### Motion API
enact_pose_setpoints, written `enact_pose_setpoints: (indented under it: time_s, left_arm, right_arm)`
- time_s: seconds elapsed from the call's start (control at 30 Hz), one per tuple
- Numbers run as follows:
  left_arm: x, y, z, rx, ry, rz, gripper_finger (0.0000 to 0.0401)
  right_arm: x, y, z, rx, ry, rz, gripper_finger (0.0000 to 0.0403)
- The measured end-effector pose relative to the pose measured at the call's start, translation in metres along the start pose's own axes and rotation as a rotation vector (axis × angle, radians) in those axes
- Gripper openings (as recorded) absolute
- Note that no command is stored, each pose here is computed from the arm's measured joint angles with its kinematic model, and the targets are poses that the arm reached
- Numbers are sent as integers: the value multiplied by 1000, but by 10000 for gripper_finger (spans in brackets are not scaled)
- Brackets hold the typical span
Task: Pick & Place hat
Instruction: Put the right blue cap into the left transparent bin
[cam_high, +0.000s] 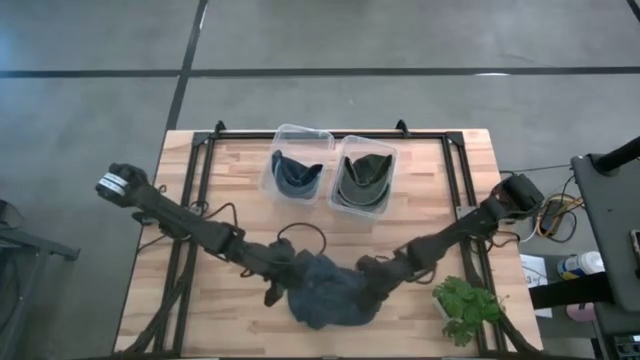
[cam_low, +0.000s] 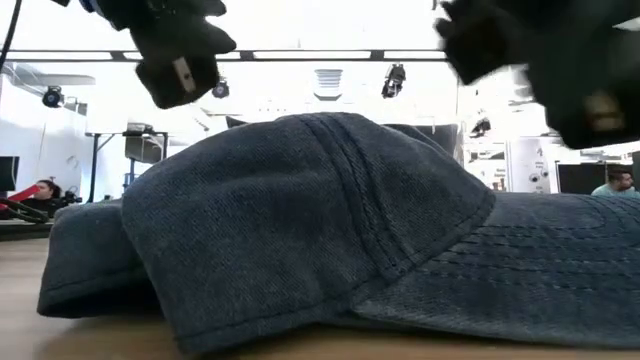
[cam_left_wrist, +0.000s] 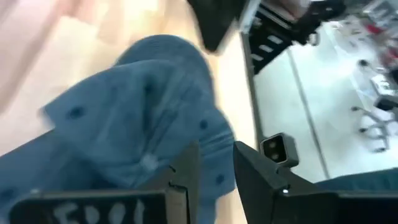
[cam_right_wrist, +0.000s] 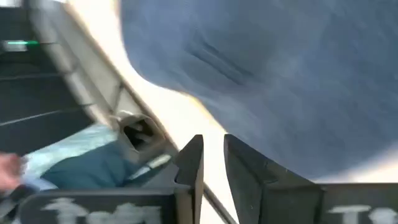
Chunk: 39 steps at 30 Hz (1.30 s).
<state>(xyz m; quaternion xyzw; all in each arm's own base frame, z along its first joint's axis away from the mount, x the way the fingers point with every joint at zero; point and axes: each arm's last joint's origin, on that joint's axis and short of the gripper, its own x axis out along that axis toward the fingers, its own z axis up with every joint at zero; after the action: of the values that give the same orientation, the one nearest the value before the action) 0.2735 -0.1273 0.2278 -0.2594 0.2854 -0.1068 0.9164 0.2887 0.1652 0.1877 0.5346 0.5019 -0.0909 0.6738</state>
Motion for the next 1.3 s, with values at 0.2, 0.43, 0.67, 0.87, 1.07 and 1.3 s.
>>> enact_pose_setpoints:
  time_s: [0.2, 0.43, 0.67, 0.87, 1.07, 1.3]
  left_arm:
    - [25, 3, -5, 62, -22, -38, 90]
    - [50, 13, -6, 59, 25, -48, 90]
    - [68, 28, -28, 34, 169, -37, 90]
    - [70, 32, -37, 17, 233, -13, 90]
    - [71, 37, -43, 16, 278, 20, 90]
    - [72, 39, -46, 9, 293, 34, 90]
  right_arm:
    - [1, -14, -29, 119, 48, -74, 59]
    - [1, -26, -38, 102, -34, -118, 69]
    - [5, -29, -37, 57, -58, -96, 164]
    - [14, -42, -34, 19, -118, -70, 246]
    - [20, -52, -28, 25, -206, 72, 264]
    - [34, -55, -19, 46, -218, 197, 241]
